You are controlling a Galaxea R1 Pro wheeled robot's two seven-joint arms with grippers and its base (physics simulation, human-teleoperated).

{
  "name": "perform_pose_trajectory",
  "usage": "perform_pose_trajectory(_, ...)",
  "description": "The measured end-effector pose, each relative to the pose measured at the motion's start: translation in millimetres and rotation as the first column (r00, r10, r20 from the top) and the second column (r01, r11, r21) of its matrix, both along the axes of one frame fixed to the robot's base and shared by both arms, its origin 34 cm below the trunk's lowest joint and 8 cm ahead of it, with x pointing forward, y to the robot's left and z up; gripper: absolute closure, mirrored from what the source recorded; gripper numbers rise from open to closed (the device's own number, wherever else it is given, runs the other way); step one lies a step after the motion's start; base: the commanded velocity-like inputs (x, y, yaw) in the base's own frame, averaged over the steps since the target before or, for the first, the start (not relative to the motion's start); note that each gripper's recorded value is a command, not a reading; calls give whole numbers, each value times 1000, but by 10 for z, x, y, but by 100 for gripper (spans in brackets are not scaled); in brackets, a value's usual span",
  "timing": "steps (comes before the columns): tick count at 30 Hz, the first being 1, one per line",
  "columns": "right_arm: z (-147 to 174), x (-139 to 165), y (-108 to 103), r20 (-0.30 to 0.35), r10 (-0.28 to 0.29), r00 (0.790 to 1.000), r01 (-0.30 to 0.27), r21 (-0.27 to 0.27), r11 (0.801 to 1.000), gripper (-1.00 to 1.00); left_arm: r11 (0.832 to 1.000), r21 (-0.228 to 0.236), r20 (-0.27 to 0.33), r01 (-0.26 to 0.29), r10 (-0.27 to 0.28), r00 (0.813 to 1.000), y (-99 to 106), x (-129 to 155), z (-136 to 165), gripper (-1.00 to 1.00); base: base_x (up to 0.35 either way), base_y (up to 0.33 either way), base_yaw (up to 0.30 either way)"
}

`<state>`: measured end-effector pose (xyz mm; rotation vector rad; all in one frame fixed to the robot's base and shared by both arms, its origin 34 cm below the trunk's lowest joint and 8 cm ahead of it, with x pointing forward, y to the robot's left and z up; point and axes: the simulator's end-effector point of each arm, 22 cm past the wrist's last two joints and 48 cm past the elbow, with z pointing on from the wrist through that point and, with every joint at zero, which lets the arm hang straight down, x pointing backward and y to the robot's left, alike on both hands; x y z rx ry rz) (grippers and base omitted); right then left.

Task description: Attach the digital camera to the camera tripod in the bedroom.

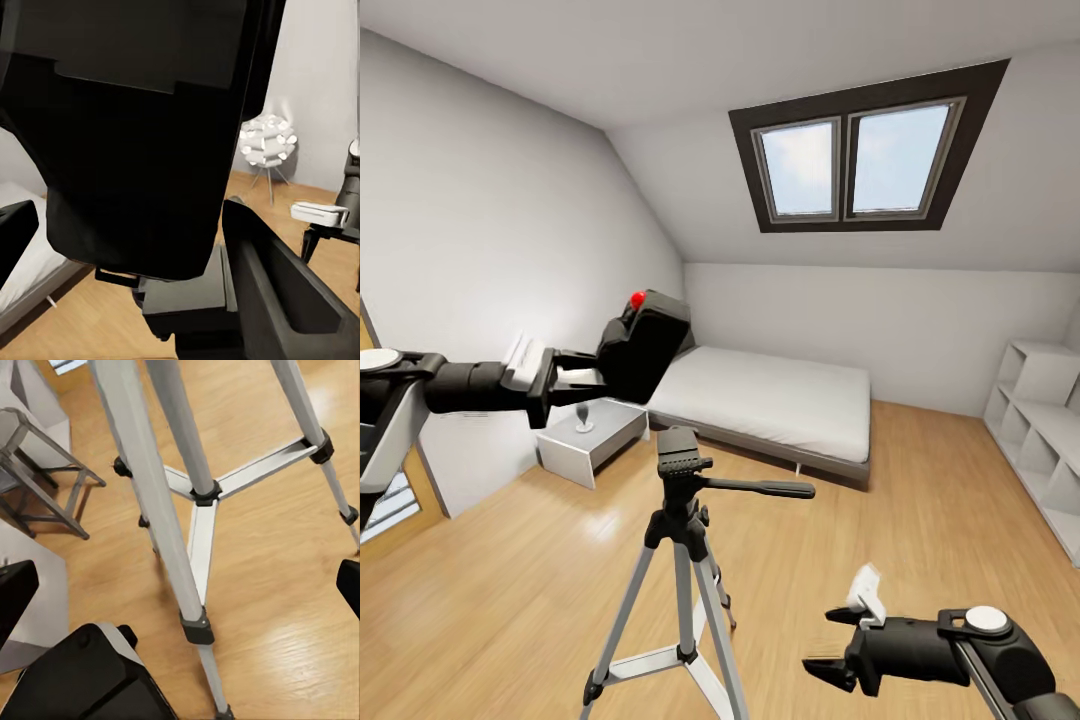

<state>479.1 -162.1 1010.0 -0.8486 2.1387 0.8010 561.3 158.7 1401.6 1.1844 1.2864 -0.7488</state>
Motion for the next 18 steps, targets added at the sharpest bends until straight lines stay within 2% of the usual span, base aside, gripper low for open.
perform_pose_trajectory(4,66,-80,109,-15,51,999,-51,36,998,-100,1000,17,17,17,-18,1000,-15,-36,69,100,0,0,0)
perform_pose_trajectory(10,165,-60,217,-11,71,997,-70,68,995,-100,999,26,28,26,-26,999,-18,-54,112,100,0,0,0)
perform_pose_trajectory(16,252,-50,438,-20,78,997,-75,120,990,-100,999,30,52,28,-30,998,-17,-67,223,100,0,0,0)
perform_pose_trajectory(18,301,-51,571,-29,80,996,-74,152,986,-100,999,30,71,29,-31,997,-17,-76,313,100,0,0,0)
